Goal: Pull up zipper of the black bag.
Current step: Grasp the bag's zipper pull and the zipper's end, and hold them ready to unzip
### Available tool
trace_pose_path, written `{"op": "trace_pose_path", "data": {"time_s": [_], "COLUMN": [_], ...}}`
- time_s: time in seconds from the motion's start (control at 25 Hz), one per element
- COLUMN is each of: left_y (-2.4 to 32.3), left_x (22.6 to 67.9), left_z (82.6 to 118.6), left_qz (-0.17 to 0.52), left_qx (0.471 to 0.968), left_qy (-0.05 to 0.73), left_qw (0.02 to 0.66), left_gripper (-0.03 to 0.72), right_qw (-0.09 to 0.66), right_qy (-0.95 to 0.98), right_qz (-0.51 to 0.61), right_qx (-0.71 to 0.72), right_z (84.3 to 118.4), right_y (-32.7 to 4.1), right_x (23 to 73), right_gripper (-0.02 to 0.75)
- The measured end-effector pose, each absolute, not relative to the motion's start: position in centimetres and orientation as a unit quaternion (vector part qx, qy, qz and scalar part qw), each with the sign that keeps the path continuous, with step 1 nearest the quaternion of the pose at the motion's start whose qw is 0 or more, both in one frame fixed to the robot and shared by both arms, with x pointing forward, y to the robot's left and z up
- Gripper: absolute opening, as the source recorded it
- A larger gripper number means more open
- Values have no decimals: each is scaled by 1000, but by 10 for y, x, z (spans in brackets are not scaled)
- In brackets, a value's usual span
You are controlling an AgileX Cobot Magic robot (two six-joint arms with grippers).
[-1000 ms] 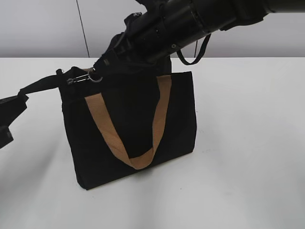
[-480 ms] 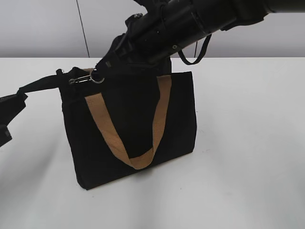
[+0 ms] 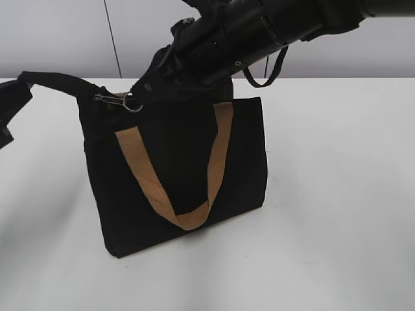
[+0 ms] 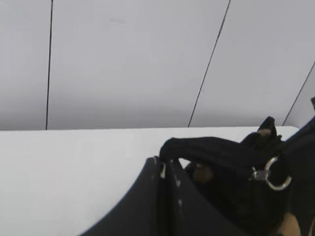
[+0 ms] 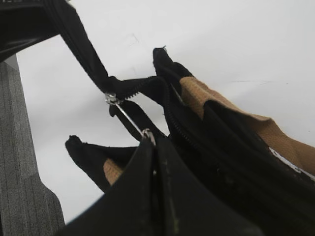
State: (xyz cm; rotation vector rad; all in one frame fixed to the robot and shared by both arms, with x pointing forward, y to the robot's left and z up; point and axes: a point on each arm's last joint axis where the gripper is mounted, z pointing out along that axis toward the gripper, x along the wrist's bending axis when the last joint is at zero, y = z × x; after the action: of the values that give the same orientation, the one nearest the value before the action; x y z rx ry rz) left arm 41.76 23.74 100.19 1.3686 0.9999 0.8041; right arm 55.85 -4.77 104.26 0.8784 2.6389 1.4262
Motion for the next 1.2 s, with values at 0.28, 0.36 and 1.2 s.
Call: {"op": "trace_pose_path", "data": {"time_s": [0.28,0.36,1.2], "left_y": [239,240,243], "left_x": [415,412,404], "left_z": [1017,1020,1024], "left_qz": [359,362,364], "left_qx": [578,577,586], "left_qy": [418,418,422], "left_qw": [602,602,588], "left_gripper": [-10,-10,-10], "right_qw": [11,14,48], "right_qy": [843,843,853], "right_qz": [457,457,407], "right_qx": [284,284,324], "right_z": [1043,1043,1036], "right_y": [-48,-48,-79], "right_x": [559,560,577], "right_gripper": [-1,-1,-1]}}
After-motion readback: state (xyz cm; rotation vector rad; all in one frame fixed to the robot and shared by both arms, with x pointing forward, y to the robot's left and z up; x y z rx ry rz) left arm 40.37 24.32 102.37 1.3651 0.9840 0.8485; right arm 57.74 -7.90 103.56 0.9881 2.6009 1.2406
